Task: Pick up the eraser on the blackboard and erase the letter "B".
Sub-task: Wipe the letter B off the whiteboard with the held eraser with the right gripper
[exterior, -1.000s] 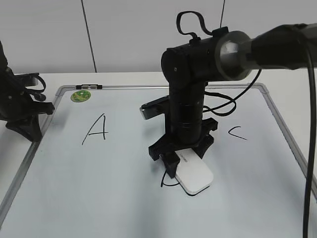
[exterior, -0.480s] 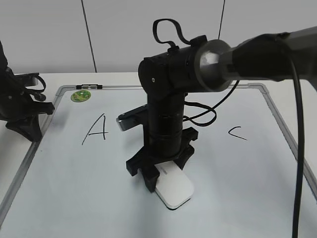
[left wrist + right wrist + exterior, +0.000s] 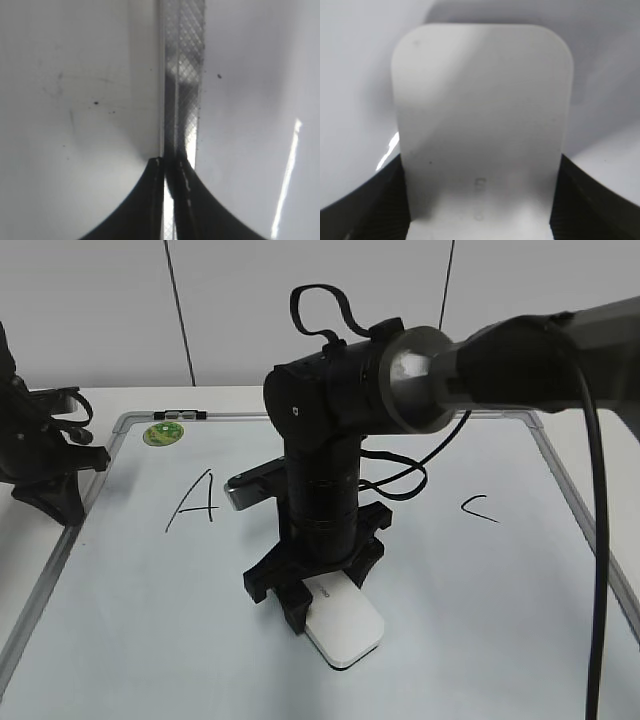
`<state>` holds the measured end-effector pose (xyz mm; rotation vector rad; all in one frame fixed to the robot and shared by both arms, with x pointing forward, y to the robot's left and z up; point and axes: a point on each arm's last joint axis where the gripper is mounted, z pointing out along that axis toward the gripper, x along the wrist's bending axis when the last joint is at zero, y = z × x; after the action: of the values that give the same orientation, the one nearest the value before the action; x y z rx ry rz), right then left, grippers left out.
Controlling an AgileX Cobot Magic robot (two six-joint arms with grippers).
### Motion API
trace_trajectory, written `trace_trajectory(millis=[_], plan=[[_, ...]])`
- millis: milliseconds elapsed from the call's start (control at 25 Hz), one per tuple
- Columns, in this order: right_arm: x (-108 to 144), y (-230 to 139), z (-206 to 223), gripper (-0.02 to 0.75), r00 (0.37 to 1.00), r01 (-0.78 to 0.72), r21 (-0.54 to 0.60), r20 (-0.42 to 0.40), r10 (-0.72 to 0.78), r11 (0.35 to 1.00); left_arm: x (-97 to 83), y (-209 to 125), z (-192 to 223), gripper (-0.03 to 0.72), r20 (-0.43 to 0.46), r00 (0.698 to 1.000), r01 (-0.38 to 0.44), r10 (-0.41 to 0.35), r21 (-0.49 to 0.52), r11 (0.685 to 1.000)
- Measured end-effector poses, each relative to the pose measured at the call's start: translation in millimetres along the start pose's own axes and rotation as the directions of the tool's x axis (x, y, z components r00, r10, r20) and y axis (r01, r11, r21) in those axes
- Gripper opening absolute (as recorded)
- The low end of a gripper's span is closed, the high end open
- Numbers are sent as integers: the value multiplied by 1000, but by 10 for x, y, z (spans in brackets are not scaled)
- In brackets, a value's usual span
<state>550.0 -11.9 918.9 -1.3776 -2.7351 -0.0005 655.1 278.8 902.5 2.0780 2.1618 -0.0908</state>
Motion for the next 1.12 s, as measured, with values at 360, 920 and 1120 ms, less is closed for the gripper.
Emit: trace_trajectory(millis=[360,920,1120], plan=[[-62,6,-5,521,999,-49,-1,-2,49,999,2,-2,0,19,-2,1000,-1,1,2,1000],[-501,19,-32,521,982,-187,2,-2,187,982,4,-2,0,16,-4,1000,-3,3,2,1000],[-700,10,-49,521,972,-236,2,7,236,972,4,-2,0,16,-4,1000,-3,3,2,1000]])
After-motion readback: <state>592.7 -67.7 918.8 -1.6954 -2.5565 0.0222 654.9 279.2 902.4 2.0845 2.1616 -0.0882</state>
